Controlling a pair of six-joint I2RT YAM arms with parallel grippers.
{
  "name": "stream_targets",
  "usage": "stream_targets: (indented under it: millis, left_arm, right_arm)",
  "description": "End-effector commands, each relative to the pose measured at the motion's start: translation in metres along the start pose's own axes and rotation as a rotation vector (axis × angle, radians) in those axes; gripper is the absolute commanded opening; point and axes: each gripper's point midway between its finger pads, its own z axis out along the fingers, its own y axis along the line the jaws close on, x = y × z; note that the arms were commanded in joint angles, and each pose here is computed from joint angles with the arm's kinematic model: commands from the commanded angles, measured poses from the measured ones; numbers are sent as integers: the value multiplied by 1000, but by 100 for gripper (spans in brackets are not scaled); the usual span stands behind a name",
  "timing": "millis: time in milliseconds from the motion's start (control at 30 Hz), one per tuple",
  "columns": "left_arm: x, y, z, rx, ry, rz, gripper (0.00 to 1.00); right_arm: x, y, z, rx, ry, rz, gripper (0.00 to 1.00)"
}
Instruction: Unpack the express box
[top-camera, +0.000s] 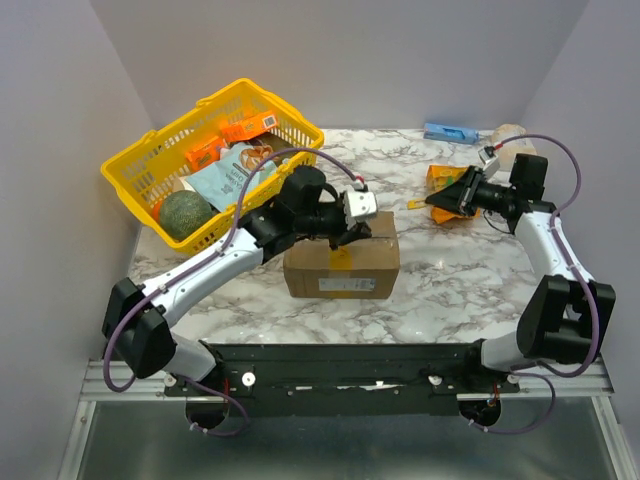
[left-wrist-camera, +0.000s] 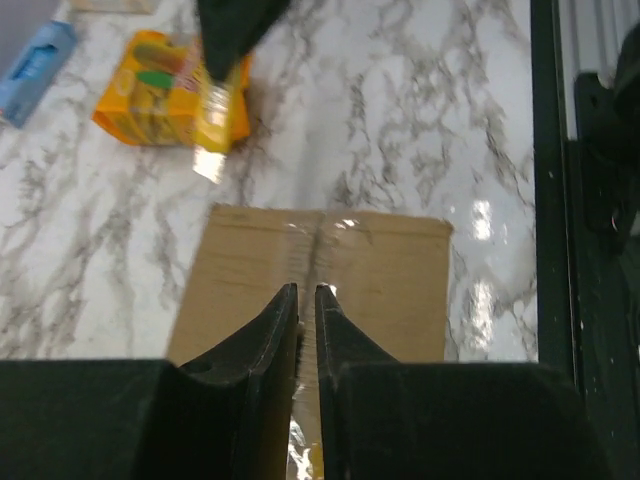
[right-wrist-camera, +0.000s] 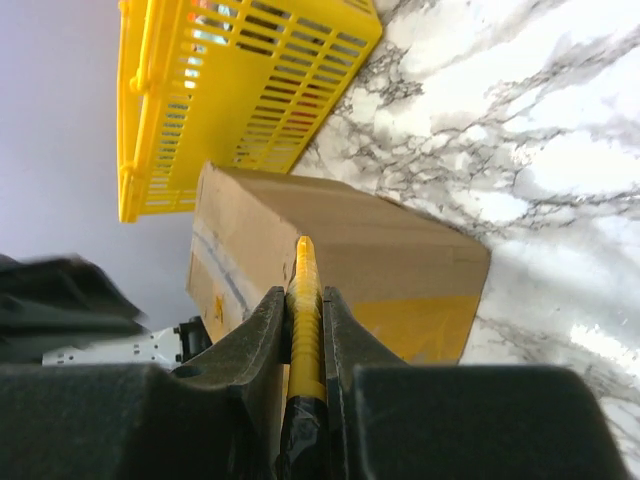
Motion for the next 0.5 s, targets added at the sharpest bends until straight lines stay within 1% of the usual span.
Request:
stream_targets:
  millis: [0, 133, 233, 300, 333, 367, 400, 433, 467]
  left_arm:
    - [53, -33, 18, 121, 76, 160, 22]
    - [63, -45, 32, 136, 39, 323, 23]
    - [72, -52, 43, 163, 29, 382, 25]
    - [75, -51, 48, 156, 31, 372, 26]
    - [84, -51, 55, 153, 52, 349, 25]
    - [86, -38, 59, 80, 74, 308, 25]
    - [89, -32, 63, 42, 89, 278, 23]
    - [103, -24, 69, -6, 126, 225, 23]
    - [101, -3, 72, -127, 136, 164, 22]
  right_arm:
    - [-28, 9, 3, -5, -35, -63, 0]
    - [-37, 12, 3, 2, -52, -91, 0]
    - [-36, 13, 2, 5, -56, -98, 0]
    - [-33, 15, -1, 6, -58, -105, 0]
    - [-31, 15, -2, 8, -55, -110, 1]
    - [-30, 17, -3, 9, -59, -122, 0]
    - [-30, 17, -4, 14, -61, -131, 1]
    - [-30, 16, -5, 27, -63, -144, 0]
    - [-30, 15, -6, 36, -66, -152, 0]
